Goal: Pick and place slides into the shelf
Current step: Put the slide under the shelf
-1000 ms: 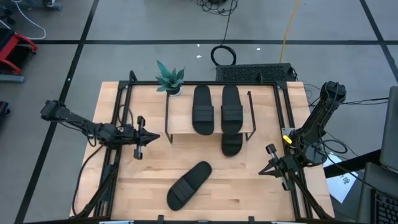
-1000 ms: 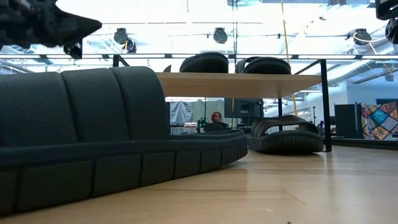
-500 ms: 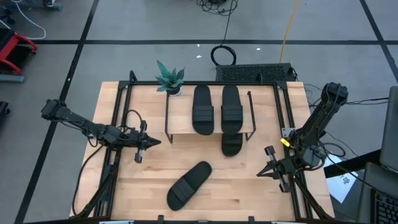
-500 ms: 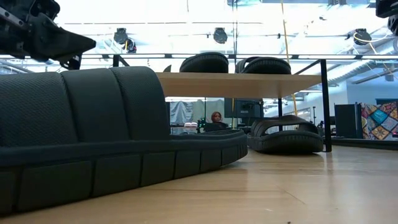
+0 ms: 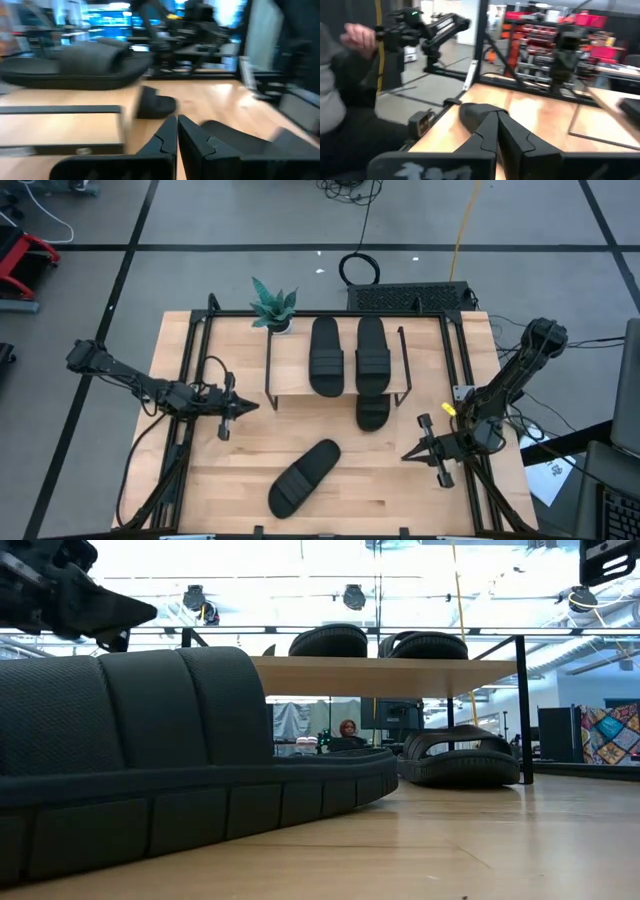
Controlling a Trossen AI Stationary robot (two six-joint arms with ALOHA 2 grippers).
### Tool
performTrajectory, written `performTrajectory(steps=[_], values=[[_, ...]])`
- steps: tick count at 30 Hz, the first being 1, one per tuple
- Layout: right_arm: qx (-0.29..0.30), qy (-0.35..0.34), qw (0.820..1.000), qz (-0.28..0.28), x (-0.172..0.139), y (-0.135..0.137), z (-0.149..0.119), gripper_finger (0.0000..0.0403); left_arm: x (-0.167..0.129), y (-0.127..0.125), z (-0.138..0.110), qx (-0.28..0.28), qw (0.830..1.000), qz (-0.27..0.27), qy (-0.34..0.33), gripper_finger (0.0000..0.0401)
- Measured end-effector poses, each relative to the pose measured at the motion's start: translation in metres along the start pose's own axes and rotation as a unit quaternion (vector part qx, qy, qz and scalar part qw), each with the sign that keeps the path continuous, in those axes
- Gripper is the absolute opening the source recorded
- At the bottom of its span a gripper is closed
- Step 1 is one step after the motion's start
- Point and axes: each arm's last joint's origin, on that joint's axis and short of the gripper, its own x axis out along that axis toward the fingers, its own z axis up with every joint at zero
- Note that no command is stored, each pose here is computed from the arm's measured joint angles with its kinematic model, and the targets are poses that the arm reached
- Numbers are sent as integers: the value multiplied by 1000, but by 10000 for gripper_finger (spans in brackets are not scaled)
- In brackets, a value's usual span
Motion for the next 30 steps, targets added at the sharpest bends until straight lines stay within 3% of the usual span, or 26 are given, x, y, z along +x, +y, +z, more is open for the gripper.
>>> performTrajectory(steps=[4,12,16,22,30], values=[[-1,-9,999,34,13,1,0,39,0,3,0,3,998,57,-3,13],[-8,1,1000,18,42,10,8,169,0,3,0,7,998,55,-2,8],[4,22,1000,9,59,16,1,211,0,3,0,8,999,53,-2,14],[25,49,998,-16,97,15,-10,228,0,3,0,8,999,53,-2,17],[73,101,990,59,158,17,-20,223,0,3,0,8,999,53,-2,17]])
